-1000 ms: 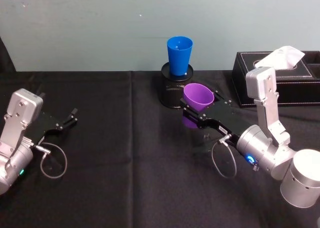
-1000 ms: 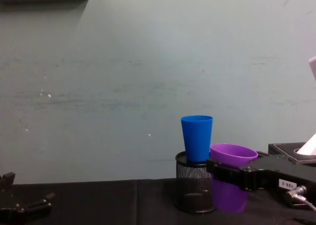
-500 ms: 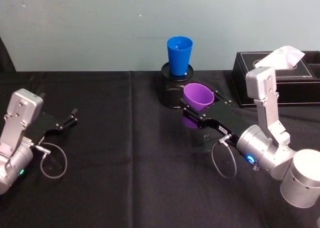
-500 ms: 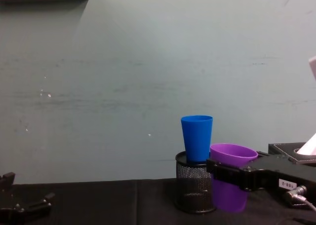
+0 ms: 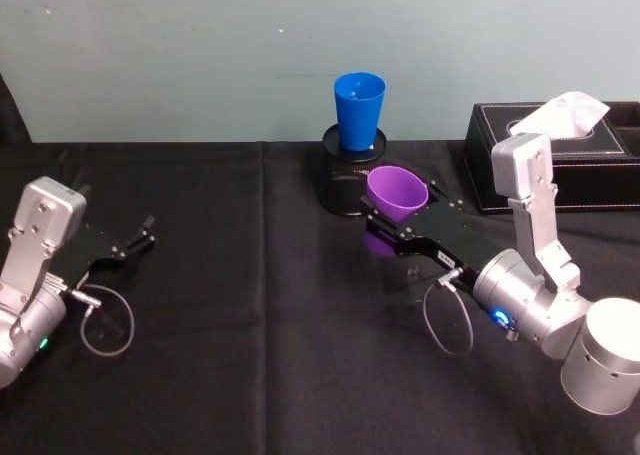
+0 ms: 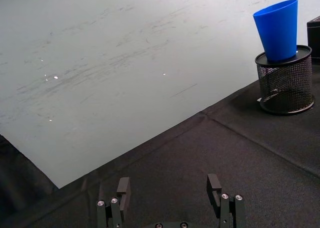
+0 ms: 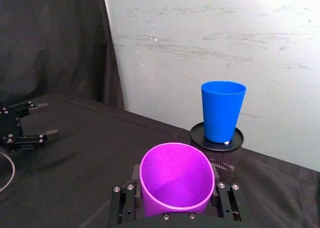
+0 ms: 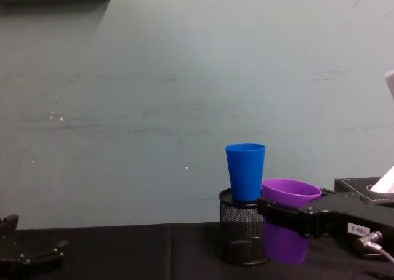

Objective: Pick up one cup with a gripper and tap it against the other cup.

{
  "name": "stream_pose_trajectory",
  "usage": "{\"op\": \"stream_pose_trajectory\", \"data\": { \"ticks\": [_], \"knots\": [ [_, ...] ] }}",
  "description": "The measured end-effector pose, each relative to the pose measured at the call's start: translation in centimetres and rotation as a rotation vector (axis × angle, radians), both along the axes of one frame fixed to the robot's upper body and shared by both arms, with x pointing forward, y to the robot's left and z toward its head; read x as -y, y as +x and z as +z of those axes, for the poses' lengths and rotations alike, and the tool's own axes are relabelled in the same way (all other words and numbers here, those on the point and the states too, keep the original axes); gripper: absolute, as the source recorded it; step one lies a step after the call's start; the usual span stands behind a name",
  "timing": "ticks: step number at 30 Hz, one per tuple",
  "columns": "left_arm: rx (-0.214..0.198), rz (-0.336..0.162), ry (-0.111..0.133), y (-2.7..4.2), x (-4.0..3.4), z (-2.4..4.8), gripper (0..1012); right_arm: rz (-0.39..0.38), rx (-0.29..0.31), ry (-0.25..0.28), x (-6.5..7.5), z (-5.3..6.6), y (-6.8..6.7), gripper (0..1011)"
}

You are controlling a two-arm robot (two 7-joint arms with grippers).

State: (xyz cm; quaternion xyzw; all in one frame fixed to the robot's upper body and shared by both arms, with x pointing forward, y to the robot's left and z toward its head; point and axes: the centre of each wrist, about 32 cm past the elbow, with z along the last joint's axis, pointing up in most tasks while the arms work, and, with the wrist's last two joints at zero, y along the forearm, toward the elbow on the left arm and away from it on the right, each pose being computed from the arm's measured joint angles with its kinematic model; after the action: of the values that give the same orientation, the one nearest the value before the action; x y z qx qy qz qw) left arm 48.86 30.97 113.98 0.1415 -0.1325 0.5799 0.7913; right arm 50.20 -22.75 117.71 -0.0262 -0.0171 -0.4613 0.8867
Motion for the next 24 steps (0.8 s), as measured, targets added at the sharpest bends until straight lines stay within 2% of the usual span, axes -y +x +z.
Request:
{"op": "stream_pose_trajectory", "data": {
  "ticks": [24],
  "knots": [
    [0.0, 0.0, 0.0, 0.0, 0.0, 0.0, 1000, 0.0, 0.0, 0.0, 0.0, 0.0, 0.0, 741]
  ]
}}
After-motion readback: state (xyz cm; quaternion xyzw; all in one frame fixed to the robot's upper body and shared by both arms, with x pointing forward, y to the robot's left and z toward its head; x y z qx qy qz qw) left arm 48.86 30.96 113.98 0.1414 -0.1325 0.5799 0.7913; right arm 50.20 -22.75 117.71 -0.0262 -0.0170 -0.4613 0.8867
